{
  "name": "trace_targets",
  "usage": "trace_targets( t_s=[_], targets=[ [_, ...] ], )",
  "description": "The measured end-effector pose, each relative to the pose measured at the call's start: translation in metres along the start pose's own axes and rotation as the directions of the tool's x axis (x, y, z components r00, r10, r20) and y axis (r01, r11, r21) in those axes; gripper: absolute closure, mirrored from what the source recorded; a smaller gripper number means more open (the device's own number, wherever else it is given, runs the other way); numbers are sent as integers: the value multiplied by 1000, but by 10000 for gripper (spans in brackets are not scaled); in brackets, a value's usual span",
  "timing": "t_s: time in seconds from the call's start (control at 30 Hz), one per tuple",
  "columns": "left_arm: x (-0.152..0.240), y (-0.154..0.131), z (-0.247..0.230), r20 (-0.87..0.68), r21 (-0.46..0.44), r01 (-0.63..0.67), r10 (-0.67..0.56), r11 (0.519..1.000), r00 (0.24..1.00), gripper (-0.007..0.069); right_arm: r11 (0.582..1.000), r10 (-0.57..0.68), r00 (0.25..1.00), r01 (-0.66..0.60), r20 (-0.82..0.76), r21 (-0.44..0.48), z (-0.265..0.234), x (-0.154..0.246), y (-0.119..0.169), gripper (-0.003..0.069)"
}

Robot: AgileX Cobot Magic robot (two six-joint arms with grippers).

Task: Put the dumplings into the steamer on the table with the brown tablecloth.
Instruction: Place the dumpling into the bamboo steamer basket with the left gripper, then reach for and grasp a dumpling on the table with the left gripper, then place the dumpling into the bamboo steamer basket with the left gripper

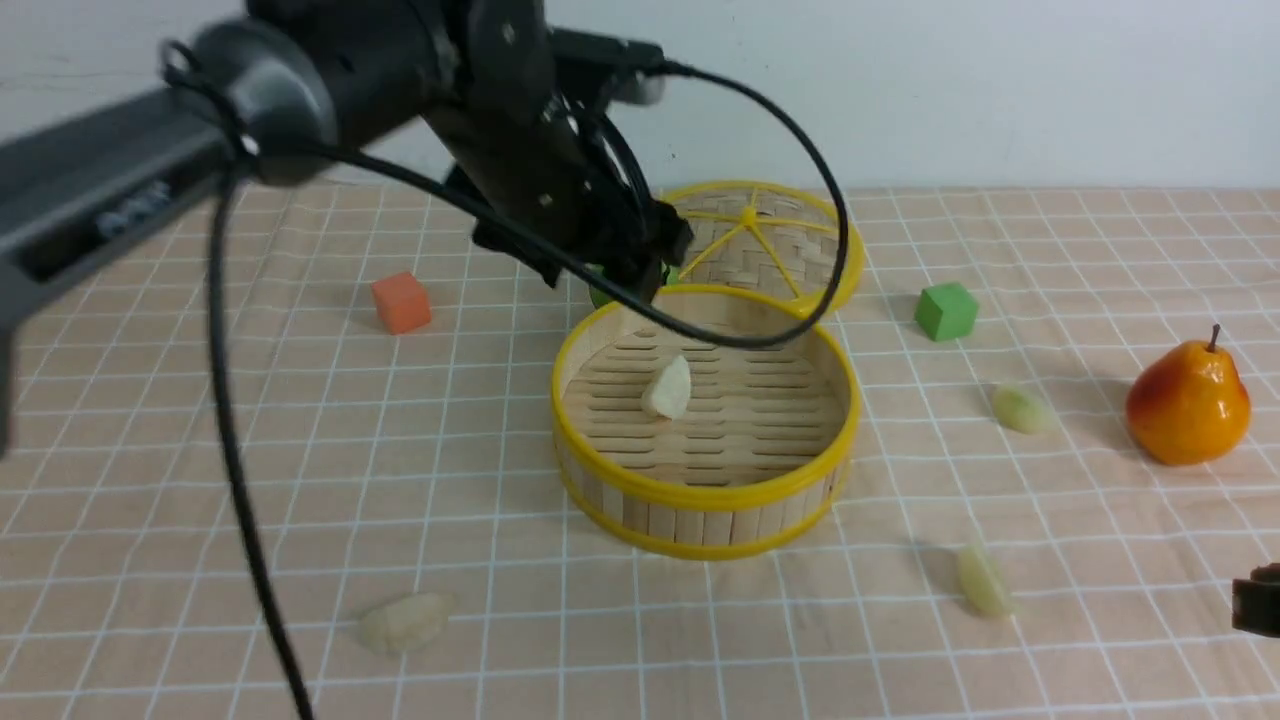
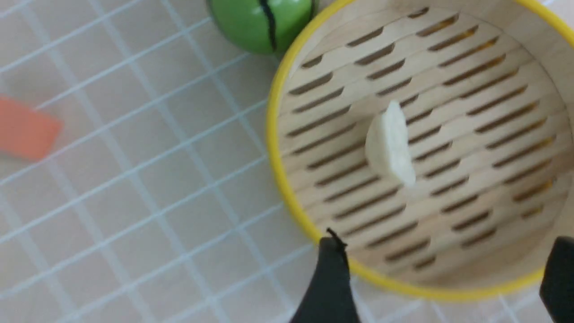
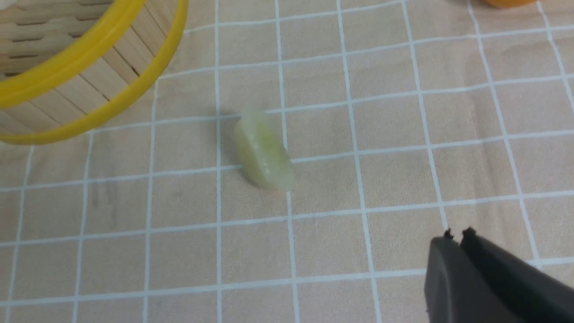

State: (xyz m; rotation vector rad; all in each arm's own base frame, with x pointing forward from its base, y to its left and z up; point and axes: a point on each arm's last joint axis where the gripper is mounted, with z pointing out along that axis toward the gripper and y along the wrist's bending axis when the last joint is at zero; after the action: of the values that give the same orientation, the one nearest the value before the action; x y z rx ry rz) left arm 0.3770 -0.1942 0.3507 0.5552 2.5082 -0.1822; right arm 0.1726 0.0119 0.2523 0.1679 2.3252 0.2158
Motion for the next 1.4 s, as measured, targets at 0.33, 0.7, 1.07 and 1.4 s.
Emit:
trace_targets(
  t_s=[0.33, 0.7, 1.07, 1.4],
  targets=[
    [101, 21, 31, -411, -33, 67, -74, 997, 909, 81, 998, 49, 999, -50, -18, -24, 0, 1, 2, 627],
    [159, 25, 100, -456, 25, -128, 125, 991, 881, 190, 997, 74, 997, -75, -20, -36, 0, 2, 3, 626],
    [157, 27, 109, -455, 29, -126, 125, 992, 882, 384, 996, 80, 997, -81, -21, -39, 0, 2, 4, 622],
    [104, 15, 75, -432, 85, 20, 19, 996, 902, 463, 996, 80, 997, -80, -21, -39, 0, 2, 4, 615]
  ],
)
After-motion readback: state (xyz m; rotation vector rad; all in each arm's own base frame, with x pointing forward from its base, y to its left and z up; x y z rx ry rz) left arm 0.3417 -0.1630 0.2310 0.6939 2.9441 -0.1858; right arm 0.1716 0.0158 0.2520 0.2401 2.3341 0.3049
